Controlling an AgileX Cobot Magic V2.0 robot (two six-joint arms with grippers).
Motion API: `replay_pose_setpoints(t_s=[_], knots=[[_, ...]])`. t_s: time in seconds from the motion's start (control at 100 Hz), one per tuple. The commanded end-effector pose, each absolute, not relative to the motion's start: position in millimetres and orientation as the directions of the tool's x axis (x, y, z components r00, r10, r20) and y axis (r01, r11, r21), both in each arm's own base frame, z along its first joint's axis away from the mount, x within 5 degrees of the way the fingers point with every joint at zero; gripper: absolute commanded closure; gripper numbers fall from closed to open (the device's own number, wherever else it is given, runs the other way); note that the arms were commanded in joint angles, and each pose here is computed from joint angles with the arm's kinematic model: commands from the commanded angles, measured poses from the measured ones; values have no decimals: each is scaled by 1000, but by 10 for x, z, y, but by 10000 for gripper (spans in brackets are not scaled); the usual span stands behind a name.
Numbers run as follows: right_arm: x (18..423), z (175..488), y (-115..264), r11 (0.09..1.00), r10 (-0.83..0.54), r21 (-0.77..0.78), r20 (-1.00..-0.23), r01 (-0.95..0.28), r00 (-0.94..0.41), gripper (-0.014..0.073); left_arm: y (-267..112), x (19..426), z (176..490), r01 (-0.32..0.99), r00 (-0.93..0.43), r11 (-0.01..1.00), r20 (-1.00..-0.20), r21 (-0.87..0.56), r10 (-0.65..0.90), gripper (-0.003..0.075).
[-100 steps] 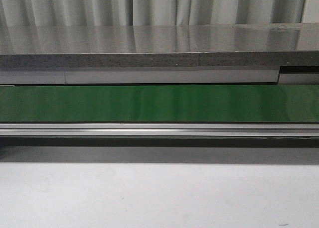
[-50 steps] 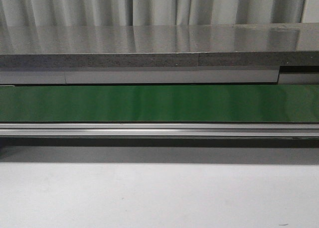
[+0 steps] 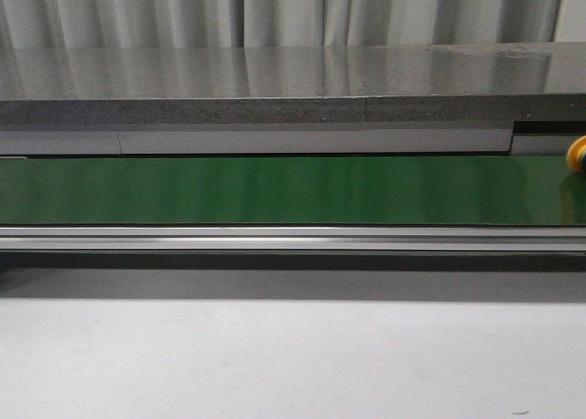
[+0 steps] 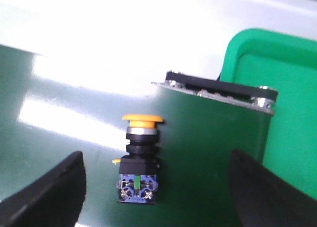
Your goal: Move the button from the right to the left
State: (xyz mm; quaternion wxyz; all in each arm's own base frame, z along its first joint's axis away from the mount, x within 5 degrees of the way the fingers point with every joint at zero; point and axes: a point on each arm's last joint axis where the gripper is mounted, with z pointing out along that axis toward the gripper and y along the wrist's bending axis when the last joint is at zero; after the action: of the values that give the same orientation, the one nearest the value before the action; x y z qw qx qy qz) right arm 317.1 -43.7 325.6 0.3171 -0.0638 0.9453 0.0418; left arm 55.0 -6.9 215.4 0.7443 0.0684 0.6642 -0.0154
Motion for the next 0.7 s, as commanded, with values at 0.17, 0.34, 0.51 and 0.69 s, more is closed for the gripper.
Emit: replay_pose_setpoints(t_s=[0.17,0.34,0.51,0.69], knots=[[2727,3658,-238,992,-99,-38,-825,-119,-557,46,-76,529,2105,124,186,990,-982,65,41,715],[2400,3575,-31,984,-162,-114,-897,-140,-412,46,-76,529,2105,124,186,990,-982,65,41,715],[2030,3366,84,978,-191,-150,-928,-147,-319,46,-76,529,2105,124,186,990,-982,65,41,715],[1612,3184,92,981,-175,-153,-959,-117,-221,46,-76,529,2105,124,186,990,-982,65,41,715]])
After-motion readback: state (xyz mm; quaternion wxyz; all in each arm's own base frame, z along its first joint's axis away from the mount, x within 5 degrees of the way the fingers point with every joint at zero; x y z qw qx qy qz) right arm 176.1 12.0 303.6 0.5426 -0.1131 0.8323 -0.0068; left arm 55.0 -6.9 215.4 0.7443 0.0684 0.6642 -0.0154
